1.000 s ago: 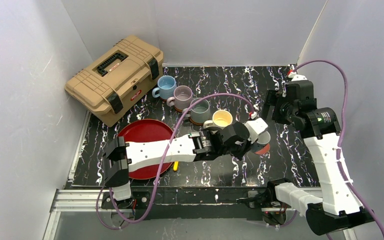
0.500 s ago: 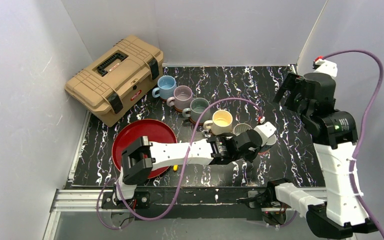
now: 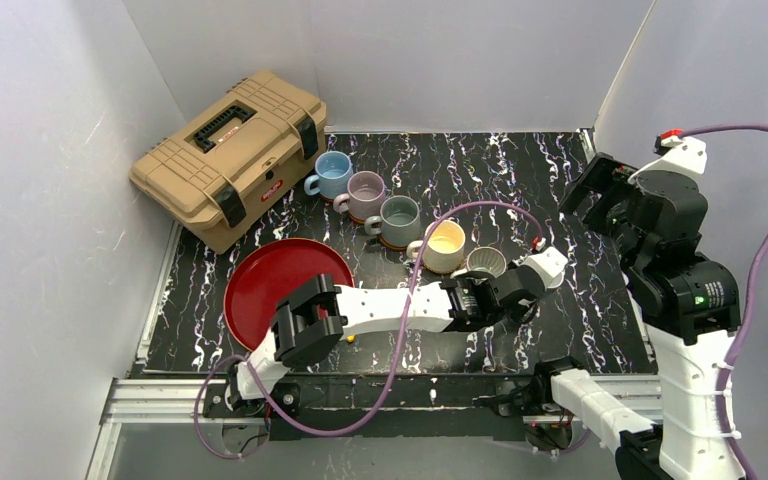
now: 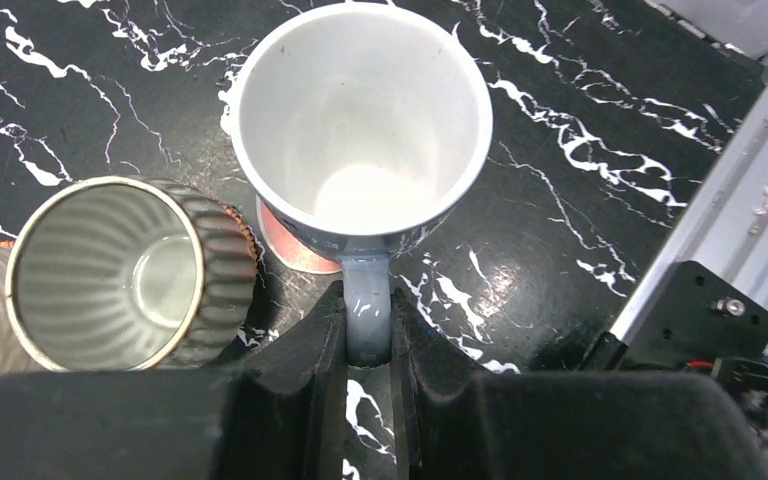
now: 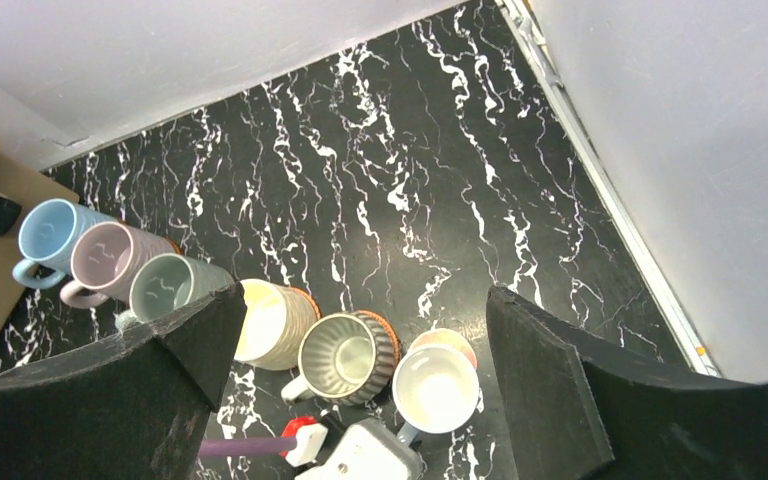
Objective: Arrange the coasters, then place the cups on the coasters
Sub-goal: Place the cup on the coaster.
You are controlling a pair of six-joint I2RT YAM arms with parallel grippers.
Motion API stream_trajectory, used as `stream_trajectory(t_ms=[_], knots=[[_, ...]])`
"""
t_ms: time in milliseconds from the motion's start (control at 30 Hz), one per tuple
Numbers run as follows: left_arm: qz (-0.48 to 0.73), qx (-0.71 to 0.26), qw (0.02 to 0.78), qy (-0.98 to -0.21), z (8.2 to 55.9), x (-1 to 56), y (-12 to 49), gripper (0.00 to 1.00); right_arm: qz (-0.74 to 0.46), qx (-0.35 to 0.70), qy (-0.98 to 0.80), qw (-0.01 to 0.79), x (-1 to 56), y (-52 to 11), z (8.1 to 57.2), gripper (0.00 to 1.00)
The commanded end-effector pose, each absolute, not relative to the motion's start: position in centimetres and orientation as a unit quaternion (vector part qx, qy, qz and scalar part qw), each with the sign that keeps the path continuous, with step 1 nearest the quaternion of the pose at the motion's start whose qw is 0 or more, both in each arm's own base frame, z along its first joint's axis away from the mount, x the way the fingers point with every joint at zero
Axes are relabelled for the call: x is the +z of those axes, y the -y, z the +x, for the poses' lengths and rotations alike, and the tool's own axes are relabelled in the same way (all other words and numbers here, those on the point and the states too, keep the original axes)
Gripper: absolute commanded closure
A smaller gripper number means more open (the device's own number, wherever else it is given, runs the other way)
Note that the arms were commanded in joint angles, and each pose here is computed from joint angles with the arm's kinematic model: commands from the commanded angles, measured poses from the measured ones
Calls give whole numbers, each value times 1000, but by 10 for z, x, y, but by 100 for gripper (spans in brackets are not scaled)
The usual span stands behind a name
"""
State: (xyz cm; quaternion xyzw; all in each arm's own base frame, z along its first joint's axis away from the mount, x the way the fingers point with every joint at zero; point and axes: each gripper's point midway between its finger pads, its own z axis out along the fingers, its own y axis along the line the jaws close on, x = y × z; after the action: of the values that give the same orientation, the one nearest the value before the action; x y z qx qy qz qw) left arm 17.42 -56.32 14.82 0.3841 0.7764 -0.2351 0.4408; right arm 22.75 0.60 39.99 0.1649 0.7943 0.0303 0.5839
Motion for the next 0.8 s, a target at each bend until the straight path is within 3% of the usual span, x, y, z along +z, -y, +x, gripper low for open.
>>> stream_trajectory(t_ms=[0,767], knots=[[344,-241,493,-762,190,180,575,100,163,42,-786,595,404,-9,231,2],[360,-224,489,-762,198,139,587,100,153,65,-784,598,398,-16,225,2]])
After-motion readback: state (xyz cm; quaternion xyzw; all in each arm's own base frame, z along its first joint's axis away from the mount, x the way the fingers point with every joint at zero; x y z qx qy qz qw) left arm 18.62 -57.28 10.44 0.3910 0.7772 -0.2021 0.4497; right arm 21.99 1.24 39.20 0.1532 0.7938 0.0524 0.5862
